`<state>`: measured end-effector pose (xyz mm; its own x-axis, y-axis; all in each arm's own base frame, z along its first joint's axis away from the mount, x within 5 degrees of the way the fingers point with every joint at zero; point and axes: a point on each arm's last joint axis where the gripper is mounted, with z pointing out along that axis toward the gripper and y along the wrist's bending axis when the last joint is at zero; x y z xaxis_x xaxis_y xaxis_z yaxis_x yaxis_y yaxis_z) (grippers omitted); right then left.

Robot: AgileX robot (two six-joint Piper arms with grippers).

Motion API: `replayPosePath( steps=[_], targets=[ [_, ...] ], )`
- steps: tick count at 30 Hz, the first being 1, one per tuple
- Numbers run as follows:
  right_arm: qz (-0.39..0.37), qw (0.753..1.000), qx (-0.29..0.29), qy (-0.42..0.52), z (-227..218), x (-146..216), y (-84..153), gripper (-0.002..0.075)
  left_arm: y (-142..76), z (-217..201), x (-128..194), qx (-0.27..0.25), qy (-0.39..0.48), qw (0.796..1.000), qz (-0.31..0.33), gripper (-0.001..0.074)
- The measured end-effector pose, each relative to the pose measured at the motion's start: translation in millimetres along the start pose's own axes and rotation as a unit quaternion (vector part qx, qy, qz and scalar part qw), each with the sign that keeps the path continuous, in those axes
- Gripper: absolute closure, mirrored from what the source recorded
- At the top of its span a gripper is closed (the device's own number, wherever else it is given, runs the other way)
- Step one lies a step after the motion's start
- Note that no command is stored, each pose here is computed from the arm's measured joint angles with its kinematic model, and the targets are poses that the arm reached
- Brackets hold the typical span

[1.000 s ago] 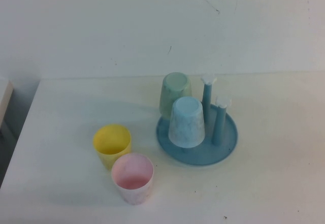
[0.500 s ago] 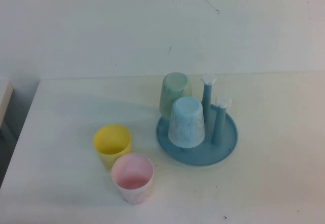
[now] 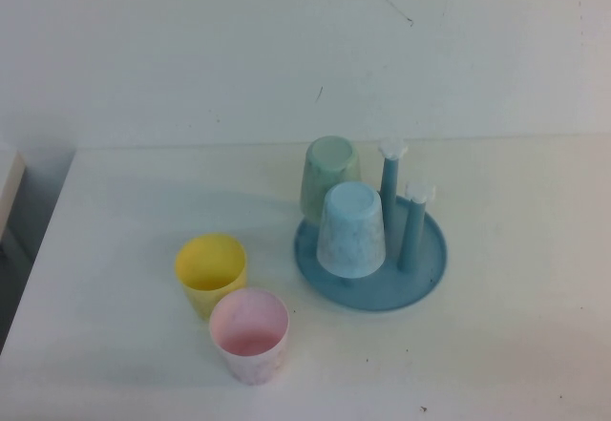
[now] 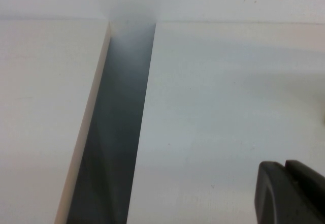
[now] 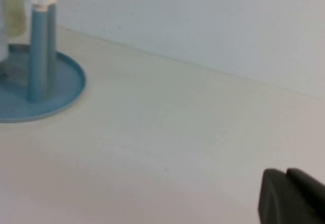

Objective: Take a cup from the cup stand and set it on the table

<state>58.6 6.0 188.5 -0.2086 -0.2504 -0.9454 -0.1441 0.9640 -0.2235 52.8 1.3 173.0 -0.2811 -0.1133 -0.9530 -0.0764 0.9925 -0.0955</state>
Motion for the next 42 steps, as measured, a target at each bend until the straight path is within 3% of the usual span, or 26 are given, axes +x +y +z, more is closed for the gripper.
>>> replayPosePath(
  steps=[7,16,42],
  targets=[
    [-0.014,0.996,0.085,0.024,-3,15,-7,0.0729,0,0,0,0.0,0.0,1.0,0.0,0.0738],
    [-0.011,0.994,0.072,0.076,-4,25,-5,0.0728,0,0,0,0.0,0.0,1.0,0.0,0.0738],
    [-0.01,0.994,0.071,0.079,-4,25,-5,0.0728,1,0,-1,-0.005,-0.007,1.0,0.02,0.0738]
  ],
)
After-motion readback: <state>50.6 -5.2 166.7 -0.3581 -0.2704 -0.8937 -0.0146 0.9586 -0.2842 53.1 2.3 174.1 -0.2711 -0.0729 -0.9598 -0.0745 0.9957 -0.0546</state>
